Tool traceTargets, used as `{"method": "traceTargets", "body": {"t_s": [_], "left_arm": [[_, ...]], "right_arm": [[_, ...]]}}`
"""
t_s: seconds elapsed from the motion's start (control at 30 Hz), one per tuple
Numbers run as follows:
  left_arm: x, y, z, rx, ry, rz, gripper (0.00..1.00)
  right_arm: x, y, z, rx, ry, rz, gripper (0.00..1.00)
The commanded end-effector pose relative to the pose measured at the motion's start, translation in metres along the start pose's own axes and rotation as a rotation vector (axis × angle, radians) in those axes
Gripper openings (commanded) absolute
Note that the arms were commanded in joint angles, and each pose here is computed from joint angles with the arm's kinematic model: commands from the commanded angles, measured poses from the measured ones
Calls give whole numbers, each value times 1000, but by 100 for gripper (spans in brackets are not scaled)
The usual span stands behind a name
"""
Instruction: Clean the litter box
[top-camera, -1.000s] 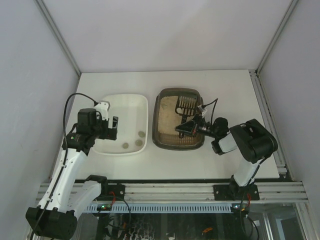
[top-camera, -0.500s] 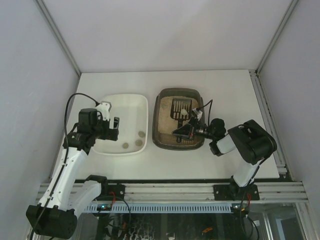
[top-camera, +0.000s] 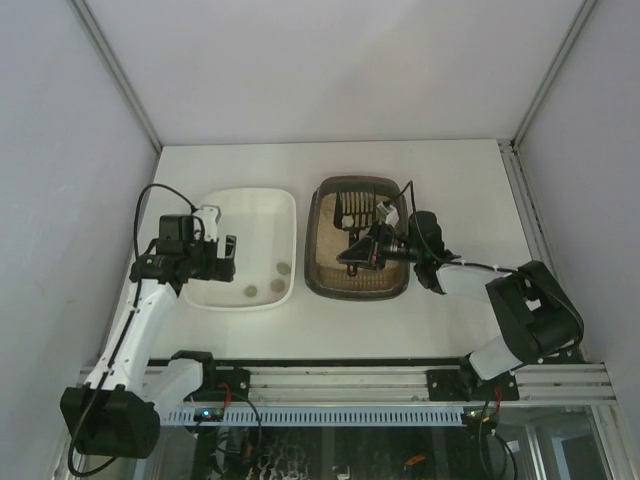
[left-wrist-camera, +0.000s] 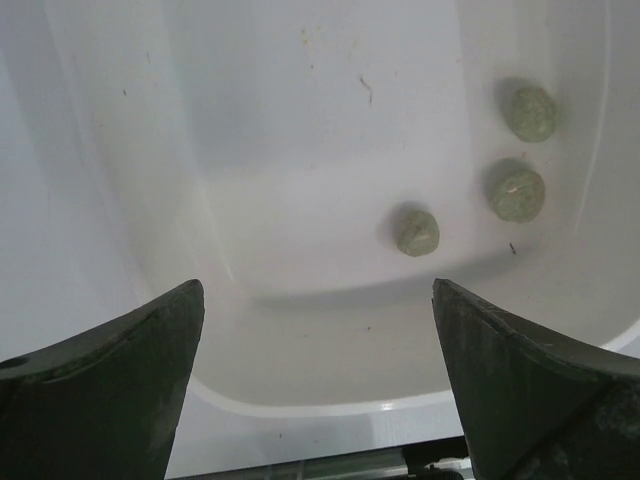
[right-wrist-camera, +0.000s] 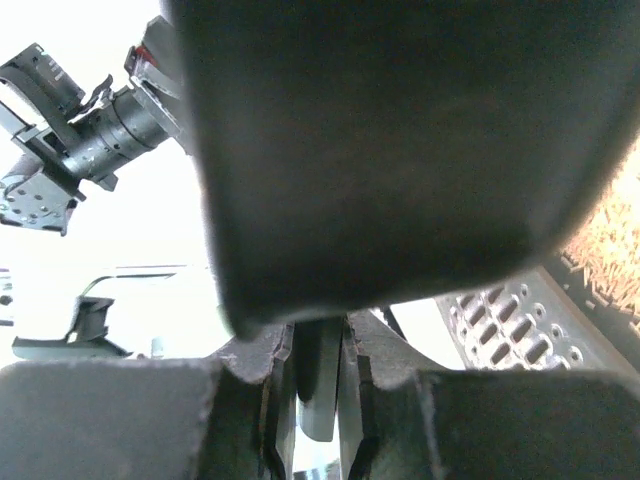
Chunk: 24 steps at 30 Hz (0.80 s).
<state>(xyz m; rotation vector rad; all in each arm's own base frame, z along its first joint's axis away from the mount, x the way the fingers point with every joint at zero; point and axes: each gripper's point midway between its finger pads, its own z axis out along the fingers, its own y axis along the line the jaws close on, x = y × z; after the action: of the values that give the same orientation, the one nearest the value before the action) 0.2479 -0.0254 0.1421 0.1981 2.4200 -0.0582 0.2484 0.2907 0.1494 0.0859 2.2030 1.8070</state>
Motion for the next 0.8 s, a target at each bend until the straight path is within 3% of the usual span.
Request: {"method": "traceTargets", "body": {"t_s": [0.0, 0.2, 0.33, 0.47, 0.63, 0.77], "left_arm": [[-11, 3, -9, 51, -11, -37, 100], [-3, 19, -10, 78, 37, -85, 96], [3, 50, -21, 77, -7, -209, 94], [13, 54, -28, 151, -8, -283, 93], [11, 53, -35, 160, -43, -271, 94], [9, 51, -38, 168, -64, -257, 94]], "right_arm": [[-4, 10, 7, 147, 27, -157, 0], [-4, 26, 28, 375, 109, -309, 0], [-10, 34, 50, 573, 98, -521, 0], [-7, 32, 73, 766, 145, -699, 0], [8, 21, 91, 996, 194, -957, 0], [15, 5, 91, 1143, 218, -1071, 0]]}}
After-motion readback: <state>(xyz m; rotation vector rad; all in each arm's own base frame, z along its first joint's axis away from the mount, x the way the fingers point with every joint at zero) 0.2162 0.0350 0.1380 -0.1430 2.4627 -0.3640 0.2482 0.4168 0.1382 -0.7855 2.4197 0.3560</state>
